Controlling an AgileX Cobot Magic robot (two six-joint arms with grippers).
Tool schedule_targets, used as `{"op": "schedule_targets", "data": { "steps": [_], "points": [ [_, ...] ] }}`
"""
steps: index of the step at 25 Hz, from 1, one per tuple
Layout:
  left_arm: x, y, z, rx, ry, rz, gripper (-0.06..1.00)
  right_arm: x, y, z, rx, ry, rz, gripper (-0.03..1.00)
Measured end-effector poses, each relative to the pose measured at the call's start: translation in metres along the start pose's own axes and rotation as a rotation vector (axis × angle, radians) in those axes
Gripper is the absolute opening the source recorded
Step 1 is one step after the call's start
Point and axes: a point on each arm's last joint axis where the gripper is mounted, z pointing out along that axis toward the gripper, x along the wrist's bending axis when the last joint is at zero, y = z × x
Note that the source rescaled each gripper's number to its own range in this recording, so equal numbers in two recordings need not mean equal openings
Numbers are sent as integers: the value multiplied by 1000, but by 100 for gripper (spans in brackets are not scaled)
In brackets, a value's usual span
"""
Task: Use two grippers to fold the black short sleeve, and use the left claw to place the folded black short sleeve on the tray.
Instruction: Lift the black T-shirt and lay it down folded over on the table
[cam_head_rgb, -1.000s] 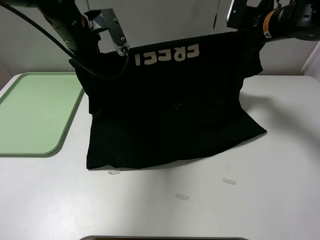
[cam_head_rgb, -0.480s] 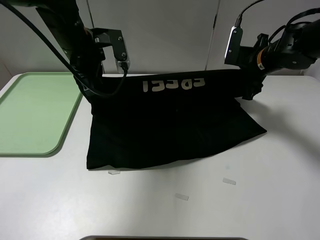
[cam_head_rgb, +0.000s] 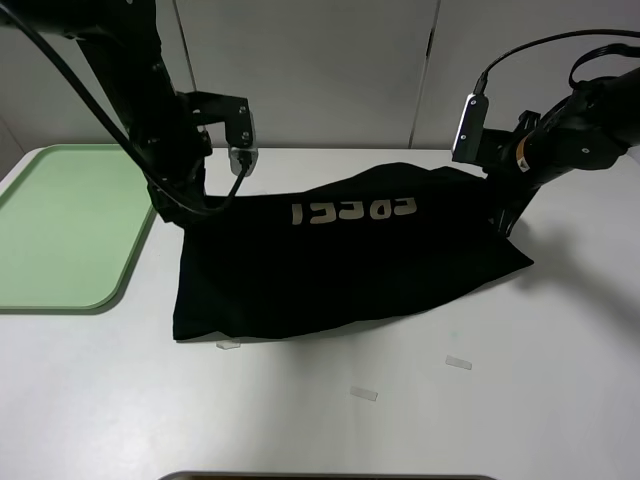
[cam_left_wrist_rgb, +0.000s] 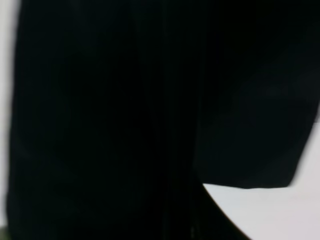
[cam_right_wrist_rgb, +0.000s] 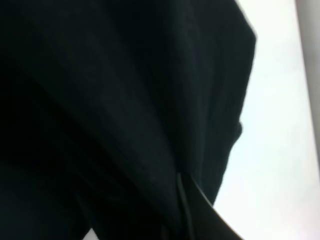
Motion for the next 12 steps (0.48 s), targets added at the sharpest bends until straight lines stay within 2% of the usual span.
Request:
{"op": "schedule_targets", "data": {
  "steps": [7, 12],
  "points": [
    [-20, -7, 23, -11, -129, -26, 0, 6, -5, -1, 62, 62, 50, 0],
    [-23, -7, 25, -26, -157, -4, 0, 15, -10, -2, 129, 159, 65, 0]
  ]
}}
